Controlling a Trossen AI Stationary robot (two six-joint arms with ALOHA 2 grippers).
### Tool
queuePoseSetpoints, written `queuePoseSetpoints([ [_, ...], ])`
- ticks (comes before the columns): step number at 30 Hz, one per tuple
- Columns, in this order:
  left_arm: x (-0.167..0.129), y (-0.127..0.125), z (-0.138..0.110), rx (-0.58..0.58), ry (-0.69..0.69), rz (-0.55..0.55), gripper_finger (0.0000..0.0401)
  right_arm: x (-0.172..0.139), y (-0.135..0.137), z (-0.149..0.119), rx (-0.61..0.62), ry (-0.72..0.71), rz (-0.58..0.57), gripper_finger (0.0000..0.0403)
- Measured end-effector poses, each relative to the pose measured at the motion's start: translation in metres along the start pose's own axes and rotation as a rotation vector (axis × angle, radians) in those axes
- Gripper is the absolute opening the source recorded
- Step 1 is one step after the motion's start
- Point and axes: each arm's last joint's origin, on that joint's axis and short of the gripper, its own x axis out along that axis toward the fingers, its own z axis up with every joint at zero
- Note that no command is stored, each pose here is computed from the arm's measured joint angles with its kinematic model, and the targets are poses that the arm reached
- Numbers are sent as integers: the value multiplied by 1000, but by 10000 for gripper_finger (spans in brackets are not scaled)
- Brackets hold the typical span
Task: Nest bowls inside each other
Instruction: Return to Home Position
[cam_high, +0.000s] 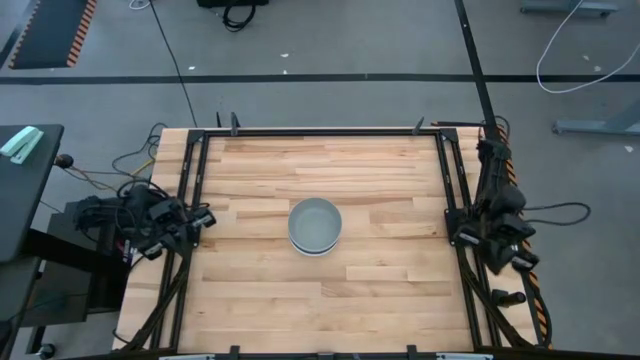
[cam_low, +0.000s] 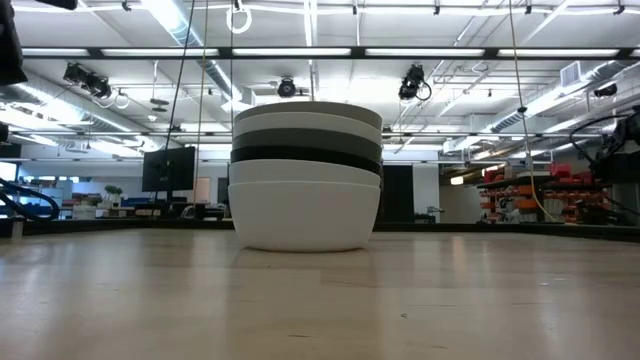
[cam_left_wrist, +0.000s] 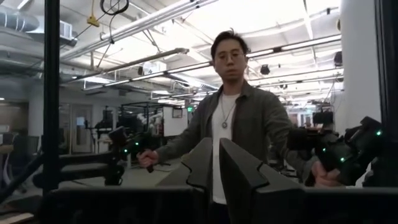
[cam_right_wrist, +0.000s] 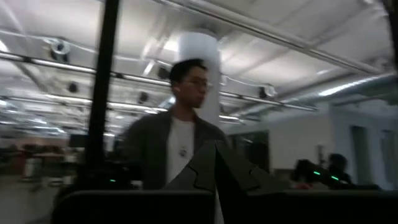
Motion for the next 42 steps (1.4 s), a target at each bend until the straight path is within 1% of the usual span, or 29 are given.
queuePoseSetpoints([
  [2, 0, 0, -1, 3, 6, 4, 34, 0, -5, -2, -27, 23, -54, 12],
  [6, 0, 3, -6, -41, 44, 26, 30, -1, -16, -9, -75, 95, -165, 12],
  [8, 0, 5, -9, -75, 72, 47, 31, -3, -23, -14, -81, 158, -235, 12],
  [11, -1, 7, -13, -102, 85, 88, 36, -8, -34, -19, -69, 216, -358, 12],
  [15, -1, 7, -13, -75, 88, 91, 40, -15, -49, -21, -76, 246, -520, 12],
  [19, -1, 8, -14, -39, 94, 92, 37, -24, -61, -24, -98, 301, -670, 12],
  [25, -2, 9, -19, -57, 134, 109, 33, -38, -74, -27, -75, 354, -866, 12],
  [30, -3, 12, -26, -46, 196, 145, 41, -48, -80, -29, -81, 404, -977, 12],
  [34, -5, 14, -31, -20, 231, 175, 43, -52, -84, -28, -109, 418, -1011, 12],
  [38, -6, 15, -35, -42, 265, 194, 40, -54, -86, -27, -133, 430, -1041, 12],
  [42, -7, 16, -38, -26, 296, 201, 41, -56, -88, -28, -156, 461, -1058, 12],
])
